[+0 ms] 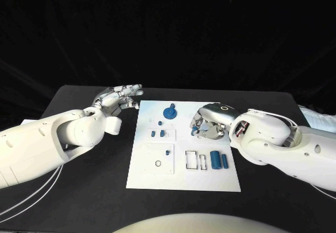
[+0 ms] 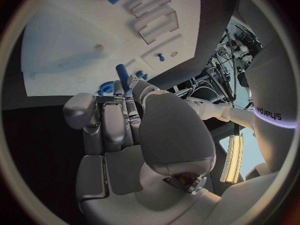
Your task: Assemble the parts on the task board
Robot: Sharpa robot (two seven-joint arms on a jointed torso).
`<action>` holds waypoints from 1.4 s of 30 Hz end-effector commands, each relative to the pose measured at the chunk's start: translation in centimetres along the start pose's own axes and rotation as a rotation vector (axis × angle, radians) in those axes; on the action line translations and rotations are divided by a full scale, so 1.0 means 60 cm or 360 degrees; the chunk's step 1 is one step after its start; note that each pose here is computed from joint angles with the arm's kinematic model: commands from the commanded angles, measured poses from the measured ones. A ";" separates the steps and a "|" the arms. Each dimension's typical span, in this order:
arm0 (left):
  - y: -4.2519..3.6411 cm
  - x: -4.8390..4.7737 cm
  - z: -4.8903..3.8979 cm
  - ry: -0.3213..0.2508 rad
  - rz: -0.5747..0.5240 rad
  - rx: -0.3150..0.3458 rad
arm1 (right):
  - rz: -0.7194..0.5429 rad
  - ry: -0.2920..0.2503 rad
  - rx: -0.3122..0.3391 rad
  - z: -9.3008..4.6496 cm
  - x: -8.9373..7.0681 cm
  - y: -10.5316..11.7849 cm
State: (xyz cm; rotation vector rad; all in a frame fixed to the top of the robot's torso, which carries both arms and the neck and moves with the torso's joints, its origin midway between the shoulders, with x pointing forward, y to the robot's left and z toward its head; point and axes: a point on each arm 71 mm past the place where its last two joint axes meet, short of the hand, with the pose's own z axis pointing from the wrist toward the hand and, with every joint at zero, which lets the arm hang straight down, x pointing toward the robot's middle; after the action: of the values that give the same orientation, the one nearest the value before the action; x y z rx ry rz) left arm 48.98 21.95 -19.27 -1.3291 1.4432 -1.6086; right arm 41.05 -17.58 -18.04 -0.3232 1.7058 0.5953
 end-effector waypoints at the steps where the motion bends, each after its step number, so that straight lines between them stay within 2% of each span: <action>1: 0.000 0.004 0.000 0.0037 -0.0004 0.0005 | 0.0158 -0.0031 -0.0036 -0.001 -0.005 0.022; 9: 0.002 0.007 0.002 0.0046 -0.0007 0.0003 | 0.0267 0.0010 -0.0196 0.015 0.013 0.083; 15: 0.002 0.005 0.004 0.0041 -0.0005 0.0005 | 0.0292 0.0060 -0.0335 0.029 0.050 0.128; 20: 0.003 0.003 0.006 0.0036 -0.0004 0.0007 | 0.0279 0.0094 -0.0416 0.039 0.074 0.151; 30: 0.003 -0.003 0.010 0.0023 0.0004 0.0012 | 0.0259 0.0174 -0.0447 0.048 0.112 0.162; 42: 0.003 -0.004 0.010 0.0022 0.0005 0.0012 | 0.0190 0.0224 -0.0411 0.051 0.124 0.155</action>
State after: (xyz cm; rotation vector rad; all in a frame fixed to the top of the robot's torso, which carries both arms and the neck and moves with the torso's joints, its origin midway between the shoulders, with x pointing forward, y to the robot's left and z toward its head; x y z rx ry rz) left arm 49.60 22.14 -19.67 -1.3281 1.4405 -1.5974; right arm 37.21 -7.50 -23.51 -0.4091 1.7885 0.9249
